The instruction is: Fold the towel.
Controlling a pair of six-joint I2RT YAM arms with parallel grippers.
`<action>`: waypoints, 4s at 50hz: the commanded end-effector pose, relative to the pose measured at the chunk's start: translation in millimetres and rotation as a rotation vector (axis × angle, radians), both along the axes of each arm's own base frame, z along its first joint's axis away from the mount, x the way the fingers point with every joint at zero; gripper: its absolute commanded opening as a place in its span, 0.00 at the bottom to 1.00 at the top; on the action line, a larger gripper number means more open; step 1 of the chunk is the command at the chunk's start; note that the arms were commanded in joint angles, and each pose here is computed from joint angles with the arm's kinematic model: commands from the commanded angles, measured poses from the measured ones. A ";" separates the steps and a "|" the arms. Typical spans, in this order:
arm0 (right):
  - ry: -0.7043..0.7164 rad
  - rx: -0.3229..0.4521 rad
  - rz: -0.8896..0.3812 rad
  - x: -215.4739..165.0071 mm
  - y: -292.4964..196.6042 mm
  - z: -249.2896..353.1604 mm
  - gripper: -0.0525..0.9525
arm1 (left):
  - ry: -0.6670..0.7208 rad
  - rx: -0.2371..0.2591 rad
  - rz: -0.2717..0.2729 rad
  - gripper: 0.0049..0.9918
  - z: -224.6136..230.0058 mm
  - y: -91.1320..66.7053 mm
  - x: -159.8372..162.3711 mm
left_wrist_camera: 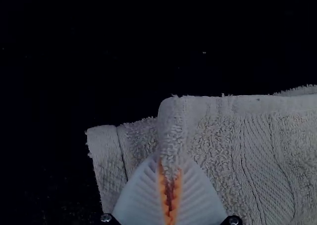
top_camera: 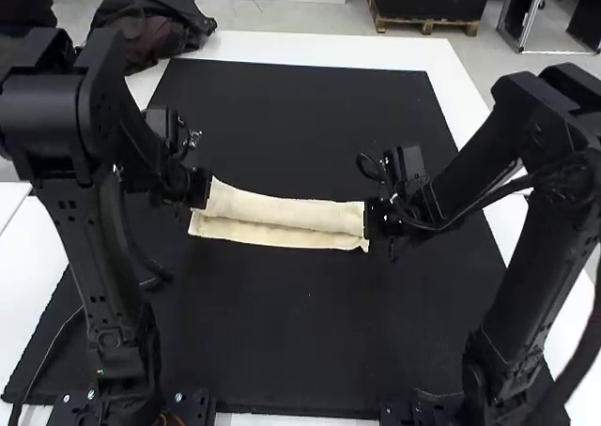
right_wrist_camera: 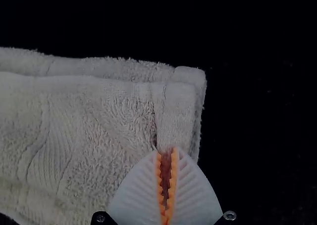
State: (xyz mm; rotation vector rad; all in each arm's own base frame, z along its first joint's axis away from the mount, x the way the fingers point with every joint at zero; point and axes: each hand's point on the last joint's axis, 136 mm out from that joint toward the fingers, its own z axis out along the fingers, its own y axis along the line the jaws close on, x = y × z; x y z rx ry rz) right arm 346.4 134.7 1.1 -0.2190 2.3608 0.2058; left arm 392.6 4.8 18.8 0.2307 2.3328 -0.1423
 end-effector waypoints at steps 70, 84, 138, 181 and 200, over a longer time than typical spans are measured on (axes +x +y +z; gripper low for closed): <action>-0.062 0.271 -0.157 40.1 -8.3 62.6 0.95 | -0.113 -0.042 0.144 0.97 61.5 15.6 41.7; 0.086 0.458 -0.210 28.9 -31.3 52.6 0.95 | -0.236 -0.057 0.187 0.97 117.3 19.6 39.9; 0.310 0.612 -0.116 -10.5 -2.9 24.2 0.95 | -0.521 -0.082 0.277 0.98 186.9 7.3 -19.6; 0.364 0.620 -0.053 -8.8 37.2 3.6 0.95 | -0.519 -0.080 0.271 0.98 179.8 5.4 -26.0; 0.390 0.612 -0.020 -11.9 52.9 -5.9 0.90 | -0.532 -0.082 0.273 0.98 182.5 5.8 -30.1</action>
